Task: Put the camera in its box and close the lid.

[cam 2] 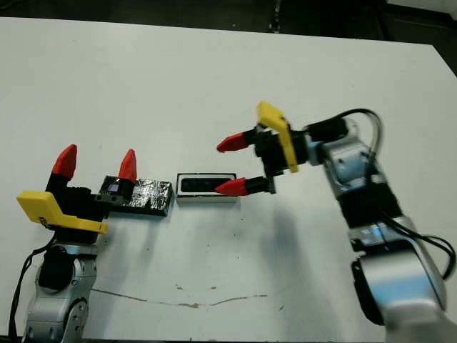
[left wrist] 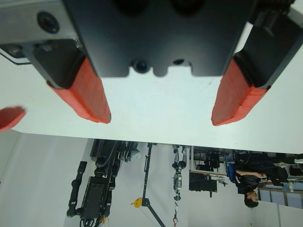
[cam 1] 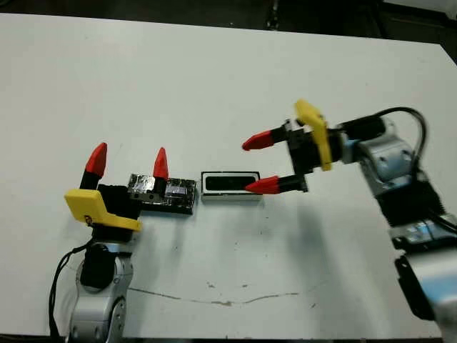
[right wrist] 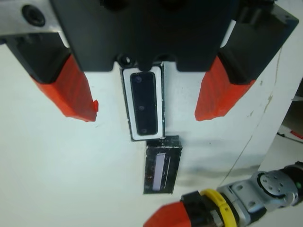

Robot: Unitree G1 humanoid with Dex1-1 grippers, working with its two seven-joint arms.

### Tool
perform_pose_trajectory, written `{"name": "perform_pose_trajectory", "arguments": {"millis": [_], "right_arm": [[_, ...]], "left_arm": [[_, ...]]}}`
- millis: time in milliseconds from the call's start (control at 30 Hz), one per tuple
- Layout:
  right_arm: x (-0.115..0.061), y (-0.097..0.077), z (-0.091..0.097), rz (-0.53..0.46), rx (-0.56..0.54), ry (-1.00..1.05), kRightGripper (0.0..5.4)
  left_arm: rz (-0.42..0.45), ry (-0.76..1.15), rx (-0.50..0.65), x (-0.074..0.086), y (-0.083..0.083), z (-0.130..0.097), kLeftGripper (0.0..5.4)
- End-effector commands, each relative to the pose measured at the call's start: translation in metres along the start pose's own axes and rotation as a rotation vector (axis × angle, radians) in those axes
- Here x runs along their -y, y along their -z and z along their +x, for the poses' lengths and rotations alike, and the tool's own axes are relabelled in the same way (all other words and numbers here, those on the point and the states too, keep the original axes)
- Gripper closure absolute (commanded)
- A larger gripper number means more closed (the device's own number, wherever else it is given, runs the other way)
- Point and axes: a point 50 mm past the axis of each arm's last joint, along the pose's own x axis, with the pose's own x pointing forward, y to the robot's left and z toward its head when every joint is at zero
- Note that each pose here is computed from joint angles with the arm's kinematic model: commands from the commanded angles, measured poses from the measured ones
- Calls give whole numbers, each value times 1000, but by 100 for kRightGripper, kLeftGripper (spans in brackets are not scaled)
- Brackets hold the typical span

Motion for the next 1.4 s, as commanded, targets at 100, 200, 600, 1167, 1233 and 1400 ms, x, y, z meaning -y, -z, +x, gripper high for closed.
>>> {"name": "perform_pose_trajectory", "arguments": {"millis": [100, 200, 600, 1167, 1233, 1400], "right_arm": [[-12, 4, -32, 54, 82, 211, 1], [-25, 12, -41, 76, 140, 373, 1], [-91, 68, -44, 159, 336, 999, 109], [-115, 104, -41, 264, 384, 1272, 376], [-115, 104, -40, 265, 384, 1277, 407], [-114, 105, -39, 278, 388, 1280, 489]], "left_arm": [[13, -2, -7, -1, 2, -1, 0], [17, -2, -7, -2, 1, 0, 0], [68, 14, 3, -8, -5, 3, 0], [344, 457, -108, -40, -39, 31, 0], [386, 584, -162, -48, -46, 39, 0], [357, 872, -320, -66, -62, 62, 0]]}}
